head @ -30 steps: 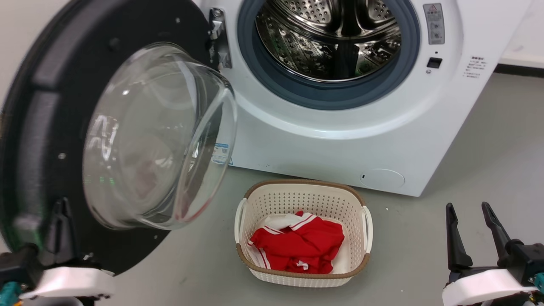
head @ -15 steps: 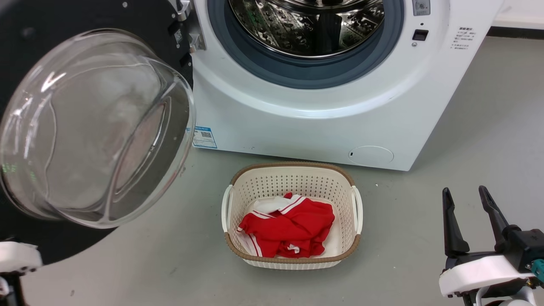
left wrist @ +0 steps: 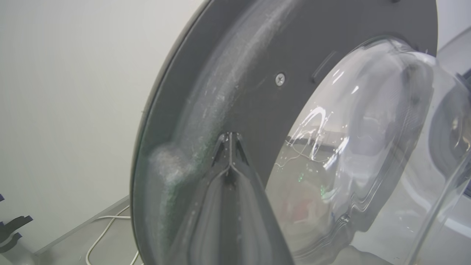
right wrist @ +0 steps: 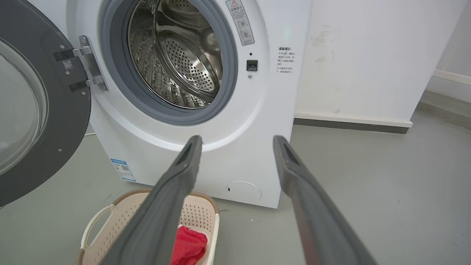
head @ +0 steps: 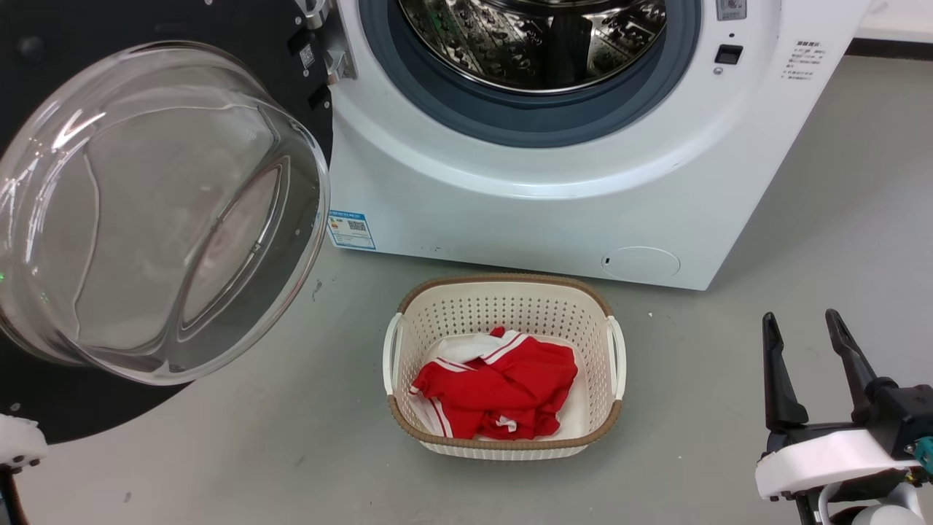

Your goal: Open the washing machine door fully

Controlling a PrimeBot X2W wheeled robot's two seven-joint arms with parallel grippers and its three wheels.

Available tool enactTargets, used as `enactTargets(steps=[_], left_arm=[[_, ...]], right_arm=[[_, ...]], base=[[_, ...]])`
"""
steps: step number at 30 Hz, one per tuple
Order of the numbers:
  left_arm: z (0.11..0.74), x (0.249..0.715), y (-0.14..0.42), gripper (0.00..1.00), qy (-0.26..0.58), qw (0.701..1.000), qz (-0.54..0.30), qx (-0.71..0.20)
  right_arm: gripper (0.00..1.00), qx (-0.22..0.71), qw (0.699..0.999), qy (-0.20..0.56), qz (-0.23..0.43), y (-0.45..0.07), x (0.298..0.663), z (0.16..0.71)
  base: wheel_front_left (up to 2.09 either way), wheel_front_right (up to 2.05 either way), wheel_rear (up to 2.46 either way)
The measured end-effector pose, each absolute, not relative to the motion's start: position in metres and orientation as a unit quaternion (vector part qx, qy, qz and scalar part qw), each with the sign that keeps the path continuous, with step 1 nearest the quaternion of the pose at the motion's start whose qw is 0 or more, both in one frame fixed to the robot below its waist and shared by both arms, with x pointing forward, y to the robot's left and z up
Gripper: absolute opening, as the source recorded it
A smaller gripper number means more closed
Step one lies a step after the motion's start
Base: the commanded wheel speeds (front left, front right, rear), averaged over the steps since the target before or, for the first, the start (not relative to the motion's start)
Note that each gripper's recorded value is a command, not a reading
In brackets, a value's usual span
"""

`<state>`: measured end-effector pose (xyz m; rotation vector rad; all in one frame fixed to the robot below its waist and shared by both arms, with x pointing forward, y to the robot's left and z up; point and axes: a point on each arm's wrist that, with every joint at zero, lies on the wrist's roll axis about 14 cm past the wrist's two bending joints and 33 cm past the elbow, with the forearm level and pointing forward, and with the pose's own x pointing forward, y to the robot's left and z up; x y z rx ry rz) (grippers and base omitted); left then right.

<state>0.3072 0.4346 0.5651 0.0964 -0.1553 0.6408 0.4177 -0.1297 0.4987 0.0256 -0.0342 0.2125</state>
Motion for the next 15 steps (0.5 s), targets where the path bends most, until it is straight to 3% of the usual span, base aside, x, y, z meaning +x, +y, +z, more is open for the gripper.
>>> enactTargets(steps=[15], left_arm=[[0.550,0.281,0.362,0.00,-0.078,0.967,0.242,0.020]], right_arm=[[1.00,0.017,0.994,-0.038,0.105,-0.132,0.391,0.516]], base=[[0.00,0.00,0.00]])
